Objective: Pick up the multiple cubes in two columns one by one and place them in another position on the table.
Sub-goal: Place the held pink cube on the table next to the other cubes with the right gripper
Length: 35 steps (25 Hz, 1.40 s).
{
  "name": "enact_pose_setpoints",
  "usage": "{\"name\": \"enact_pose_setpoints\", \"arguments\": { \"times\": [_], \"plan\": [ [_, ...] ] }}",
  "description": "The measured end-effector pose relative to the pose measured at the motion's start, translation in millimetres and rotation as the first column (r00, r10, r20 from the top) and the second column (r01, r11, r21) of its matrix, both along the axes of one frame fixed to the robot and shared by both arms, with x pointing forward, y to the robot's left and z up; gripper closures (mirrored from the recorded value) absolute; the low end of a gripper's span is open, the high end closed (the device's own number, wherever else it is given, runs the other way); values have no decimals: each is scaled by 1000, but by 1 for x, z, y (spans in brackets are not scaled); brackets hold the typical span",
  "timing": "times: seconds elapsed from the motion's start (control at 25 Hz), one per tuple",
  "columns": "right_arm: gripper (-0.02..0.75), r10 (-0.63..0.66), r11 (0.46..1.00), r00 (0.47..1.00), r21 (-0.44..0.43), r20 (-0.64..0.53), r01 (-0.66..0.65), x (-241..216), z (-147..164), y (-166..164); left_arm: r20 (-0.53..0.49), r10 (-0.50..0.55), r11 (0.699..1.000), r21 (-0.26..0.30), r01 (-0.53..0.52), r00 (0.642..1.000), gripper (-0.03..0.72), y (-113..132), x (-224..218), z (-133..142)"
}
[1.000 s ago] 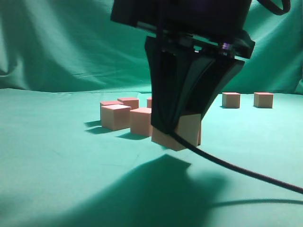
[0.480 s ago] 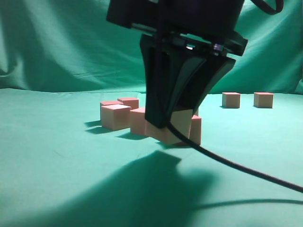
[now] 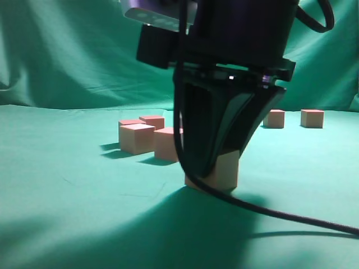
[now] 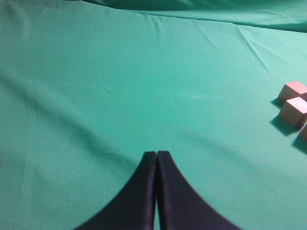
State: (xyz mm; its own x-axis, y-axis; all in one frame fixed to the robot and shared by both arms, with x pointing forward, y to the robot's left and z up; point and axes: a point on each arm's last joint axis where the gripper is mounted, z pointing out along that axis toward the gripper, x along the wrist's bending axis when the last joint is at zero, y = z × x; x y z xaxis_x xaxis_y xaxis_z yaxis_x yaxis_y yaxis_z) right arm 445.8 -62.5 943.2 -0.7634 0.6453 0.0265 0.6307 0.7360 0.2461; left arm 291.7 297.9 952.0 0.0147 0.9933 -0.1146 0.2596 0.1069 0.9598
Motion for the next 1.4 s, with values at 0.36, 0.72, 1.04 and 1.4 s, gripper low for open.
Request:
{"name": "enact_pose_setpoints", "arguments": {
  "times": [0.36, 0.72, 1.04, 1.4],
  "plan": [
    [467, 21, 1000, 998, 18, 55, -22, 11, 13, 9, 0, 0, 1000, 0, 0, 1000, 688, 0, 0, 0],
    [467, 23, 1000, 999, -13, 25, -23, 10, 15, 8, 0, 0, 1000, 0, 0, 1000, 688, 0, 0, 0],
    [467, 24, 999, 1000, -31, 8, -23, 10, 10, 8, 0, 0, 1000, 0, 0, 1000, 688, 0, 0, 0],
    [467, 24, 998, 1000, -60, -20, -25, 10, 2, 8, 0, 0, 1000, 0, 0, 1000, 688, 0, 0, 0]
  ]
}}
